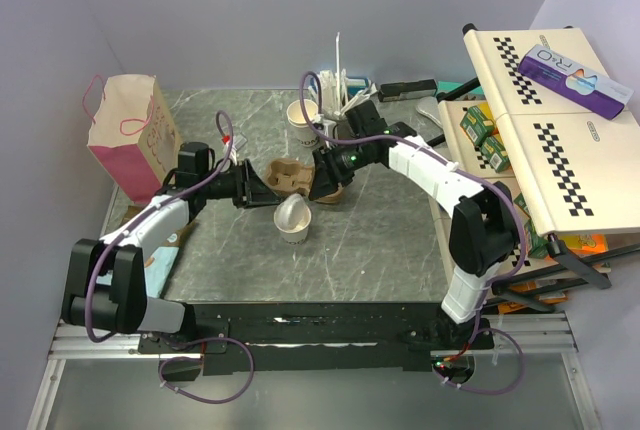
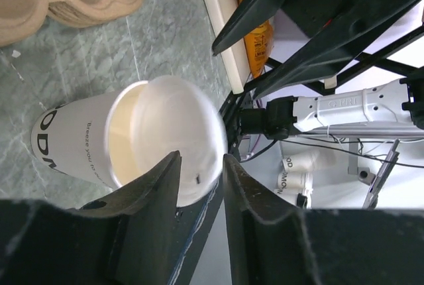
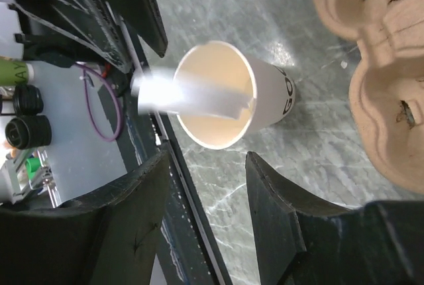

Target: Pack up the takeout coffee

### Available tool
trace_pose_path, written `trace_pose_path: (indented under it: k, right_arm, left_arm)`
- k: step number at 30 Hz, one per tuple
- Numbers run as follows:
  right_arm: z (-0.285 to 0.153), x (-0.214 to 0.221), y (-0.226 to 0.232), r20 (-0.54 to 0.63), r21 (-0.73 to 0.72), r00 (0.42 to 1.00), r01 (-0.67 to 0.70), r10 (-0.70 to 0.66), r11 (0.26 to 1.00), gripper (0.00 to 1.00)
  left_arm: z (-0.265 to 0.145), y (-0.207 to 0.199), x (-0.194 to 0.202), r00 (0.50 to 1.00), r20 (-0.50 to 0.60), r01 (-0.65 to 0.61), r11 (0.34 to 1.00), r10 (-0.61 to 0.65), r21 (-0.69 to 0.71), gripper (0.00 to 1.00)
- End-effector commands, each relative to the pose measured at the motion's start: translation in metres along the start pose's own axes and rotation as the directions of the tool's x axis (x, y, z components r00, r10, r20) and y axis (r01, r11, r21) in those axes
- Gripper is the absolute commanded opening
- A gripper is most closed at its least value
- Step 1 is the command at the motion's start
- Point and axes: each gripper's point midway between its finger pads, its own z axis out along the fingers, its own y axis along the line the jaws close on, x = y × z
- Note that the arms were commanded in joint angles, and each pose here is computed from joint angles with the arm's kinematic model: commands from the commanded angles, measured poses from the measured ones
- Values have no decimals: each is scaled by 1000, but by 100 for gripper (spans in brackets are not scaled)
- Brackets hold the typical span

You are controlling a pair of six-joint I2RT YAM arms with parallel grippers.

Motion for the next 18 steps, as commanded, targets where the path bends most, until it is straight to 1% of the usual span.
trace_pose_path:
  k: [1,5,8,10,11,12,14,15,16,17,18]
  right_arm:
    - [8,-4,-7,18,18,1000,6,-6,1000,57]
    - [12,2,-12,7,29,1000,-8,8,1000,57]
    - [13,5,-12,4,24,1000,-7,7,1000,57]
    - [15,7,-9,-2,9,1000,-17,17,1000,57]
    - [14,6,-8,5,10,1000,-13,13,1000,57]
    - [14,8,-9,6,21,1000,-15,15,1000,57]
    - [6,3,-8,31,49,999,21,-22,999,57]
    - [4,5,-11,31,73,998,53,-55,996,57]
    - [0,4,-12,39,98,994,98,-102,990,57]
    - [-12,-3,-3,72,125,979,182,-192,975,57]
    - [-10,10,-5,41,142,951,299,-307,944,57]
  left_arm:
    - [2,4,-2,1000,3,19,1000,-19,-1,38]
    - [4,12,-3,999,6,38,999,-38,-20,40]
    - [5,15,-6,1000,1,30,999,-30,-34,41]
    - [5,11,-11,1000,5,-13,999,13,-29,45]
    - [3,12,-6,1000,-15,2,999,-3,-44,45]
    - [0,5,-14,995,-13,-101,994,100,-41,46]
    - [-3,1,-16,982,-35,-189,980,187,-62,50]
    - [-7,0,-16,958,-65,-283,954,278,-96,52]
    - [-9,-1,-16,943,-80,-329,938,322,-105,54]
    - [-10,-2,-16,926,-92,-376,919,367,-116,56]
    - [-14,-1,-15,897,-108,-440,886,428,-144,56]
